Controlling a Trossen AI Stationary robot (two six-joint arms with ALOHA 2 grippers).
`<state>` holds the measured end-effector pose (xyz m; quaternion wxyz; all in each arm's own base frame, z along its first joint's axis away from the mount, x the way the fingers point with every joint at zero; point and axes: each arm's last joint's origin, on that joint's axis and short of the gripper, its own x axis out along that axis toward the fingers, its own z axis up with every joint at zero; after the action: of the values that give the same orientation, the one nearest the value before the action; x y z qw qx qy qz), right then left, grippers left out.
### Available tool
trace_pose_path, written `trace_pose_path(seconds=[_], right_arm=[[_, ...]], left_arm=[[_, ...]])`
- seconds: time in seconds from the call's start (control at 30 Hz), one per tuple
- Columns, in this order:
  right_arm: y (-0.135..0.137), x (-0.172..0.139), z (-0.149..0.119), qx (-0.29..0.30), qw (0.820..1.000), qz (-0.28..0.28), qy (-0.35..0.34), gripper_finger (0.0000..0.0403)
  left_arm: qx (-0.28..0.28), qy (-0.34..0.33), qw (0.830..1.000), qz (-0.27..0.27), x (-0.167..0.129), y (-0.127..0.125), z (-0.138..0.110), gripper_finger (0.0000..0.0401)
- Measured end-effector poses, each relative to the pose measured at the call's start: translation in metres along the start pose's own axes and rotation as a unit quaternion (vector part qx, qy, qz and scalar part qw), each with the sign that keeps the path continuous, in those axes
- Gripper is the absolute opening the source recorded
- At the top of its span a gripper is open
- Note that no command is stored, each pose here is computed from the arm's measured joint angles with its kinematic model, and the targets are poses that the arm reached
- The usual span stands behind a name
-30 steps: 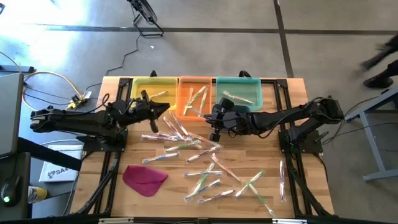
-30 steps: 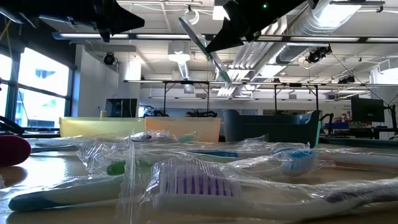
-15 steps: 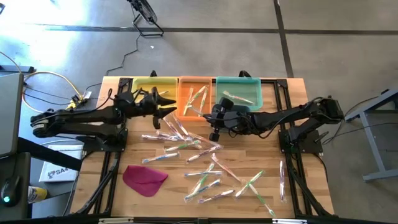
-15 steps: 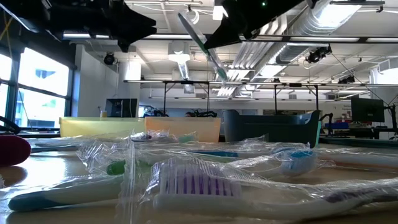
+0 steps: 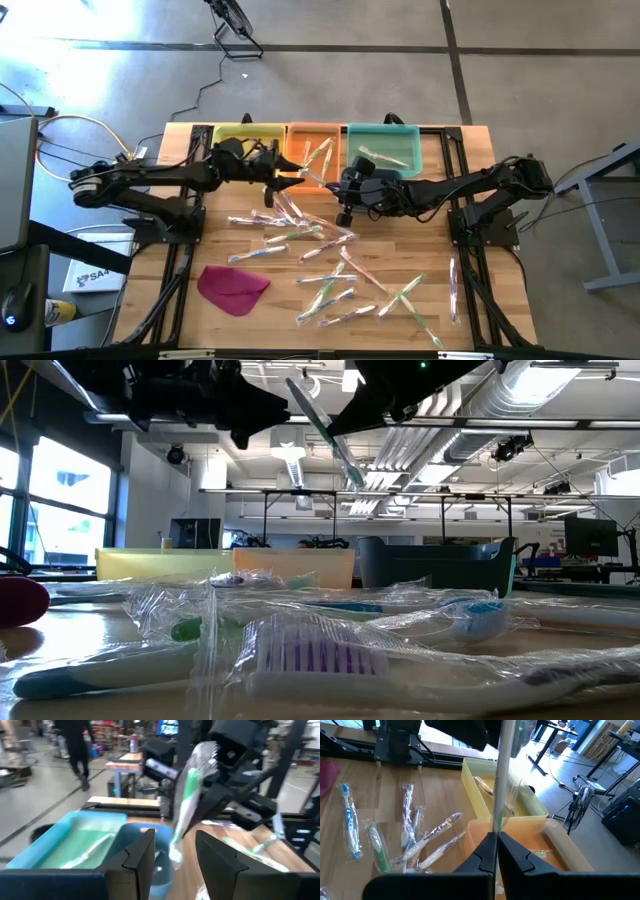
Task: Pick & Place Toothbrushes
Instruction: Put the green toothbrush into the orange bin
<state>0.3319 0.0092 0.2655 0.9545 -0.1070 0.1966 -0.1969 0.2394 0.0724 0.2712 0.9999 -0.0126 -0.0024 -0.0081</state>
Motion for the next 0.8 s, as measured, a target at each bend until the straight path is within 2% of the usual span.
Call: trace_pose_path(seconds=[0.17, 0.37, 0.63, 0.8], right_arm=[[0.000, 0.000, 0.000, 0.000, 1.000, 0.000, 0.000, 0.0004], [0.000, 0.000, 0.000, 0.000, 1.000, 0.000, 0.000, 0.0004], [0.000, 0.000, 0.000, 0.000, 1.000, 0.000, 0.001, 0.0004], [0.000, 0.000, 0.000, 0.000, 1.000, 0.000, 0.001, 0.0004]], left_arm=[[0.002, -0.010, 1.000, -0.009, 0.013, 0.004, 0.001, 0.0138], [0.006, -0.008, 0.997, -0.072, 0.024, 0.005, 0.003, 0.0138], [0.005, -0.006, 0.997, -0.072, 0.028, 0.006, 0.001, 0.0137], [0.006, -0.009, 0.997, -0.072, 0.028, 0.006, 0.002, 0.0106]])
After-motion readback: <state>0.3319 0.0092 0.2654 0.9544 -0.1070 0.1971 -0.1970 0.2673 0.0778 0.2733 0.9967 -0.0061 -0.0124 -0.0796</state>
